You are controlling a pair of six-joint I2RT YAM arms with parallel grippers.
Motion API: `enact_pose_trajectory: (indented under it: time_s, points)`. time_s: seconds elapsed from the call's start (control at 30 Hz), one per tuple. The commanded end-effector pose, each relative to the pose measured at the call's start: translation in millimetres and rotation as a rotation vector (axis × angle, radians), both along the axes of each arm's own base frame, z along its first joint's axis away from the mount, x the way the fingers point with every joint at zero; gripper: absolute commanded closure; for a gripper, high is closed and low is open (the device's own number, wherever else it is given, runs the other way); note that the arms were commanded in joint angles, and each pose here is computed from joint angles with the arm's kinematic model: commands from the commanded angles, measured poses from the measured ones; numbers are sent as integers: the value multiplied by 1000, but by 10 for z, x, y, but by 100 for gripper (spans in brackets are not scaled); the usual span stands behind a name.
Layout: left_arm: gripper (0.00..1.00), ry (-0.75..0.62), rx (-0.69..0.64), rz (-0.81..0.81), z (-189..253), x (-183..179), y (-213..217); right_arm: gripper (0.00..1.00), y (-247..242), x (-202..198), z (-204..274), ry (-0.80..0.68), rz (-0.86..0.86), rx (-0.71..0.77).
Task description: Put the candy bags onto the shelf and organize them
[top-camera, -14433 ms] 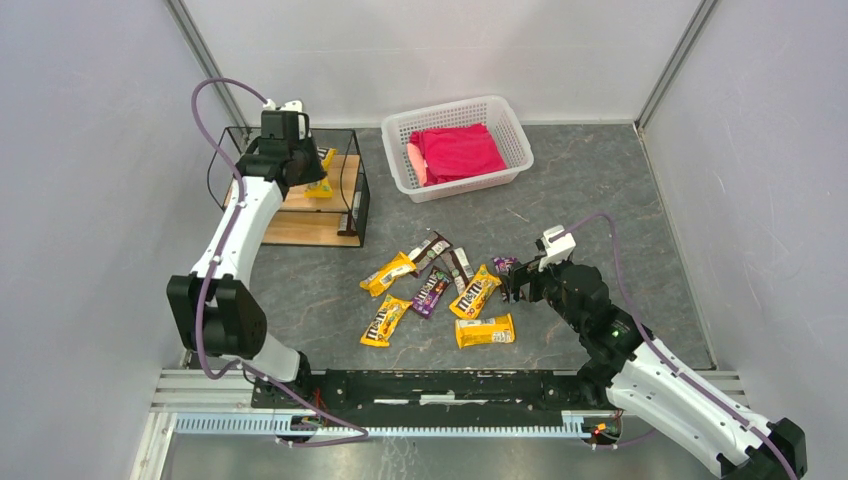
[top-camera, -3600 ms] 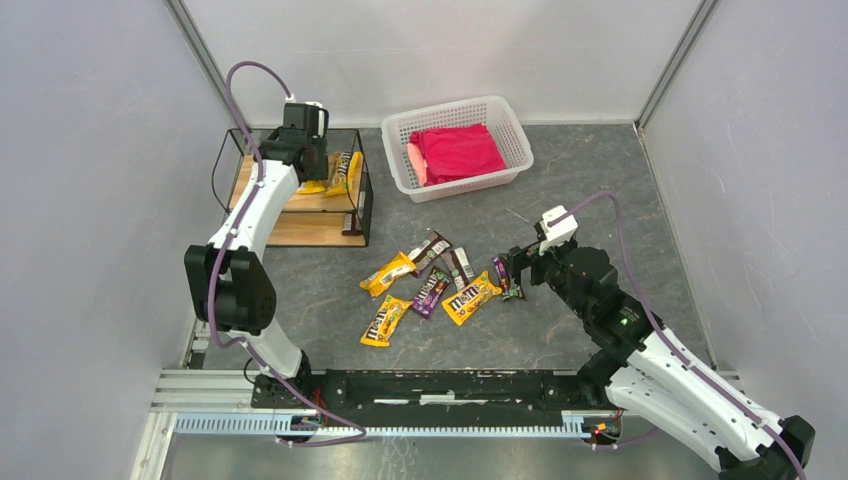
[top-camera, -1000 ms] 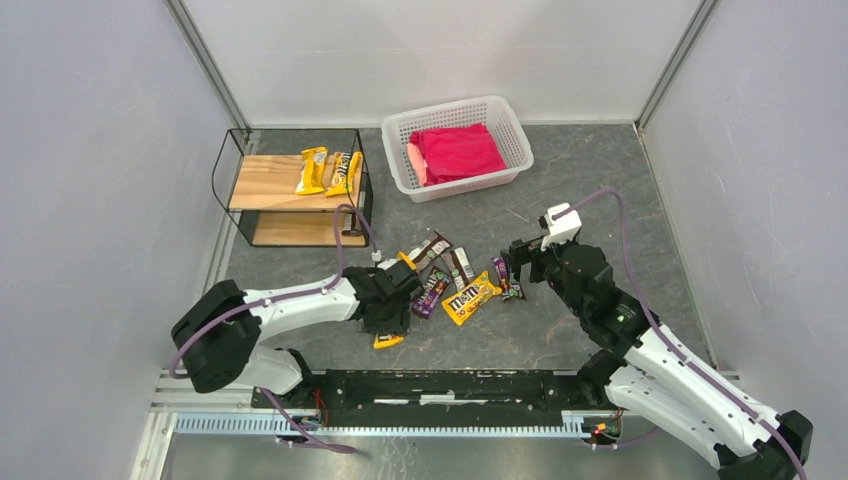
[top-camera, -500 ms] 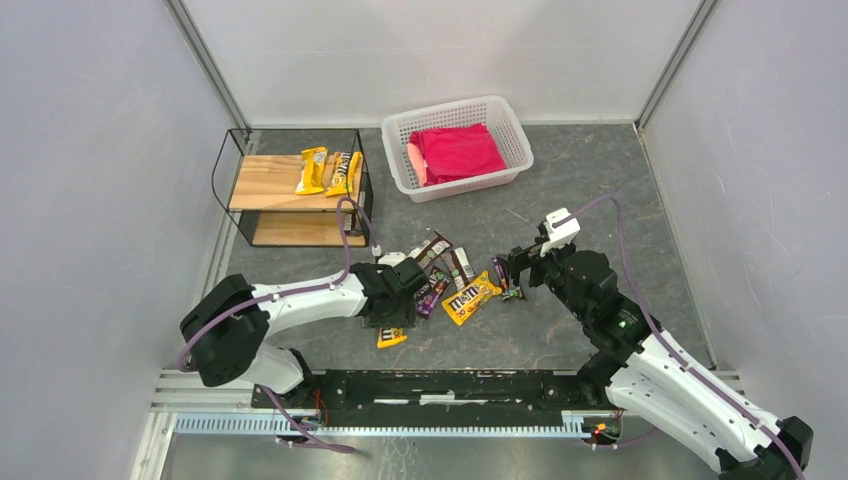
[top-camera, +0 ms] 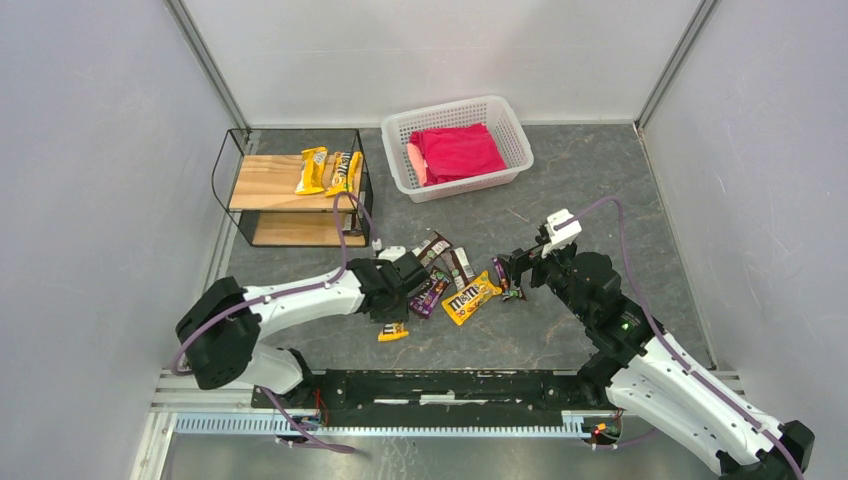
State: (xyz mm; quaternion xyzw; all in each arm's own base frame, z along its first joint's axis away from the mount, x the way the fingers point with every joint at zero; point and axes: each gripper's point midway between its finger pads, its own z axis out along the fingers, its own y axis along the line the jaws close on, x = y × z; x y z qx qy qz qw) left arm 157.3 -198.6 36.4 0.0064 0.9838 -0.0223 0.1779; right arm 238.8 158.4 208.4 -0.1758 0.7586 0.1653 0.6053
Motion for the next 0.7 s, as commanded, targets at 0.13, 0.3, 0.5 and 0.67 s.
enact_pose_trajectory:
  time_s: [0.13,0.3,0.5,0.67]
  points:
    - [59,-278,-70,-117,1199,435,-126,2,-15,34,83,-39,-6,-1]
    - [59,-440,-60,-184,1980,730,-110,2,-3,37,74,-35,-4,-2]
    - [63,-576,-55,-147,2753,1349,235,2,-13,45,92,-36,-9,-7]
    - [64,-721,15,-114,3454,1748,592,2,-40,39,92,-35,-16,-18]
